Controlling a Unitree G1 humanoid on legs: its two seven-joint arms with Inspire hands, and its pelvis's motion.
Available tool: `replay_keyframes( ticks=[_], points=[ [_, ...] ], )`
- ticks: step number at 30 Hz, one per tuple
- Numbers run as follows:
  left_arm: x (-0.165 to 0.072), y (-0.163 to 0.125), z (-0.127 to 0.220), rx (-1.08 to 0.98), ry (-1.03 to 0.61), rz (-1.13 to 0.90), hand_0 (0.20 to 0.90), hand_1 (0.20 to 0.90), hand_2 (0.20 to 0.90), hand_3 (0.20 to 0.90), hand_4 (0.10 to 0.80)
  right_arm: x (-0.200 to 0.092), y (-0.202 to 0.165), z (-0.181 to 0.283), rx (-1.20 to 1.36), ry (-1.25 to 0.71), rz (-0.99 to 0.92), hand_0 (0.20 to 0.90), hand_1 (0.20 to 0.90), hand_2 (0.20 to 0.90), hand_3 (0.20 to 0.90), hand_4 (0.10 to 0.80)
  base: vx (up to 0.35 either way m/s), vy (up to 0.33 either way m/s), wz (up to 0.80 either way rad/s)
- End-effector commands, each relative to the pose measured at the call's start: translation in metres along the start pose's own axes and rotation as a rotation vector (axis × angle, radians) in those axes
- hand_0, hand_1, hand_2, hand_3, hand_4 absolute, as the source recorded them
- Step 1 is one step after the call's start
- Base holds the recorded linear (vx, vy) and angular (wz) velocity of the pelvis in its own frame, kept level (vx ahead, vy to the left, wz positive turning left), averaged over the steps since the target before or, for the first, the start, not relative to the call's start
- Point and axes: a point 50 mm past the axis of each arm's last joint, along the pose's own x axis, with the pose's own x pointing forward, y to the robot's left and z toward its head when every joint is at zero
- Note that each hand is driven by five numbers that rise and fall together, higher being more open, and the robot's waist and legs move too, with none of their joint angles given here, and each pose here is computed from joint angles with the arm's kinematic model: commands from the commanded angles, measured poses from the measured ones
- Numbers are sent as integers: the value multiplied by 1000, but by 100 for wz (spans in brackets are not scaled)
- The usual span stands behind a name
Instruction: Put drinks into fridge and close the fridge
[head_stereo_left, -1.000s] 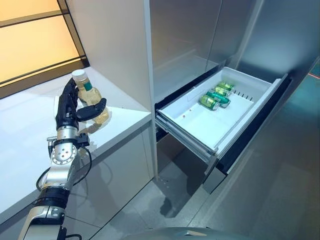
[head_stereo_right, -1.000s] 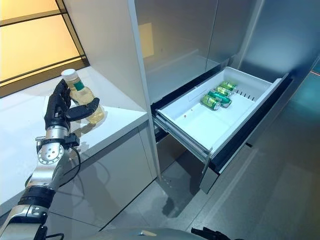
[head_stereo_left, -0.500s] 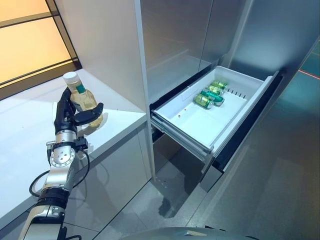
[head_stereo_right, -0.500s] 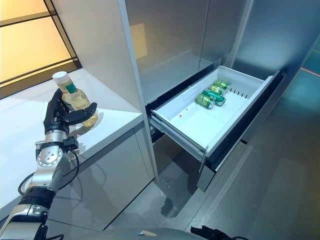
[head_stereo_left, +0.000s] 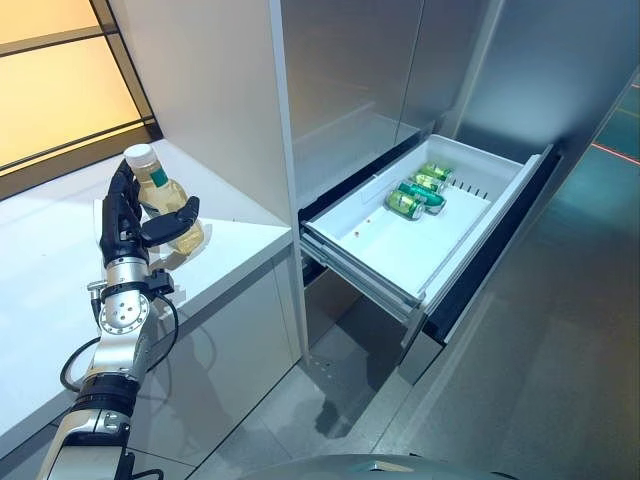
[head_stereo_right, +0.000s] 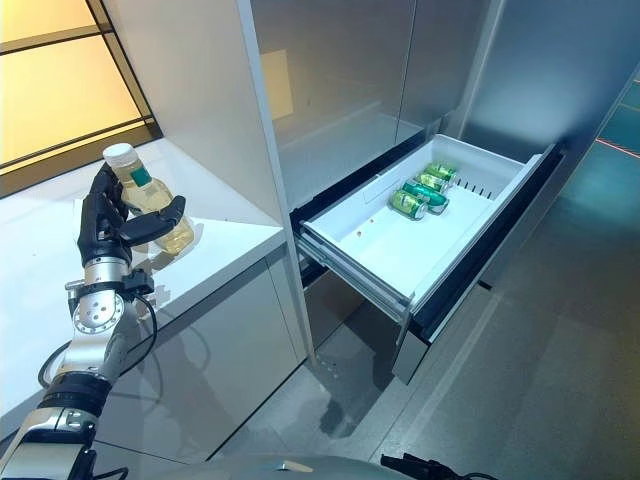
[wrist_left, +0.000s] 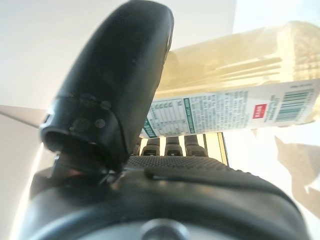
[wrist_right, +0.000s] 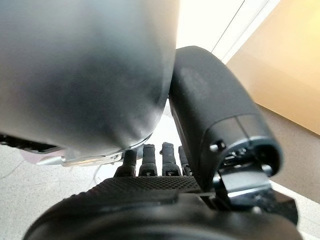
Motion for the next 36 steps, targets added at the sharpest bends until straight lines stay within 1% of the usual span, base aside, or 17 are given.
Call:
replay_keyframes(
  ticks=[1,4,5,6,7,8,9,10,18,20,21,25,26,27,32,34,36],
  points=[
    [46,-5,79,-137,-371,71,900,900,900,900,800,-2,-7,-19,-28,85,-8,900,900,900,900,800,0,0,0],
    [47,-6,78,-134,-354,65,900,900,900,900,800,-2,-6,-19,-27,83,-6,900,900,900,900,800,0,0,0],
    [47,-6,76,-130,-348,57,740,740,740,713,613,-2,-5,-18,-26,82,-6,900,900,900,900,800,0,0,0],
    [47,-7,76,-126,-345,55,740,740,740,713,613,-2,-5,-18,-26,83,-5,900,900,900,900,800,0,0,0],
    [48,-7,76,-113,-338,50,578,578,578,524,424,-2,-5,-18,-26,83,-5,900,900,900,900,800,0,0,0],
    [48,-7,75,-103,-331,45,441,441,441,365,265,-2,-5,-18,-24,83,-7,900,900,900,900,800,0,0,0],
    [49,-7,75,-97,-328,42,361,361,361,271,171,-2,-6,-19,-25,84,-7,900,900,900,900,800,0,0,0],
    [49,-7,74,-86,-322,41,300,300,300,200,100,-2,-6,-19,-24,84,-7,900,900,900,900,800,0,0,0],
    [52,-10,69,39,-270,7,305,305,305,205,105,-2,-6,-18,-19,79,-4,900,900,900,900,800,0,0,0],
    [53,-11,66,74,-249,-13,356,356,356,266,166,-2,-5,-18,-17,78,-3,900,900,900,900,800,0,0,0],
    [53,-11,64,89,-238,-21,371,371,371,282,182,-2,-5,-18,-17,78,-3,900,900,900,900,800,0,0,0],
    [54,-11,62,77,-216,-32,324,324,324,227,127,-2,-5,-18,-12,77,-8,900,900,900,900,800,1,-10,-2],
    [54,-11,62,66,-213,-31,300,300,300,200,100,-2,-5,-18,-11,77,-8,900,900,900,900,800,0,0,0],
    [54,-10,62,50,-212,-31,300,300,300,200,100,-2,-6,-18,-11,77,-9,900,900,900,900,800,0,0,0],
    [54,-12,71,-281,-241,-64,300,300,300,200,100,-2,-6,-12,-15,34,-5,900,900,900,900,800,0,0,0],
    [50,-21,89,-432,-310,-114,300,300,300,200,100,-1,-2,1,-104,-20,15,900,900,900,900,800,-25,-6,-1],
    [47,-29,100,-488,-352,-145,300,300,300,200,100,-1,3,11,-148,-74,28,900,900,900,900,800,-55,-8,-1]
  ],
)
